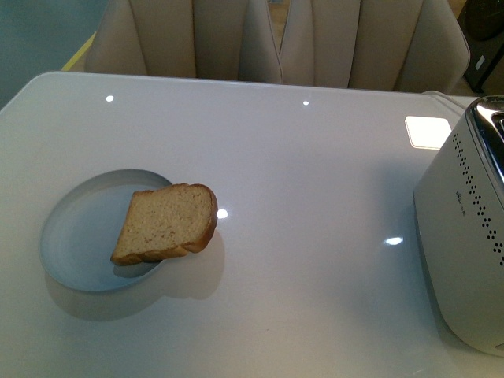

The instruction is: Left arm holds plate, right arm toasts bread

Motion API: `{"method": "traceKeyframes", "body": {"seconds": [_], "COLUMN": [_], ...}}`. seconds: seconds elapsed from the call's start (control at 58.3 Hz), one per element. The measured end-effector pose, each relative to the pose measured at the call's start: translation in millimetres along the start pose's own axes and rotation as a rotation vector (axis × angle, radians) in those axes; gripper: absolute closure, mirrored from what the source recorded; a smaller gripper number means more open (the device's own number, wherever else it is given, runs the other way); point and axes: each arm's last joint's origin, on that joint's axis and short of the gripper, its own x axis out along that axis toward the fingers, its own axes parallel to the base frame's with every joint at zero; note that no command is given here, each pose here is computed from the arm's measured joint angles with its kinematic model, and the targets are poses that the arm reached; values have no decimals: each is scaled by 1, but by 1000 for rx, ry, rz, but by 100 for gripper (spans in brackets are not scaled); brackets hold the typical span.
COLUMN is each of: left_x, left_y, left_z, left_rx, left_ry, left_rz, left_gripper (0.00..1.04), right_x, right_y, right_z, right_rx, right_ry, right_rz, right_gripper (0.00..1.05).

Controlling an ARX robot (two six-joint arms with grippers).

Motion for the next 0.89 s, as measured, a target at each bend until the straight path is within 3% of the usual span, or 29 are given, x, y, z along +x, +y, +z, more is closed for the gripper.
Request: {"method": "traceKeyframes", "body": {"seconds": [0.772, 0.806, 0.841, 0.892], "left_x": [0, 0, 2, 7], "left_y": [0, 0, -1, -2], "left_z": [0, -1, -3, -5], "left_rx": [0, -10, -18, -24], "left_ry": [0, 65, 223, 295], "left_rz": [0, -3, -2, -5], "left_gripper": [7, 7, 7, 7], "right_x": [0, 0, 0, 0], "right_y": [0, 0, 0, 0], "right_z": [0, 0, 0, 0], "right_rx": [0, 0, 0, 0], "right_ry": [0, 0, 0, 0], "right_rz": [0, 0, 0, 0], "right_gripper": [9, 9, 9, 9]}}
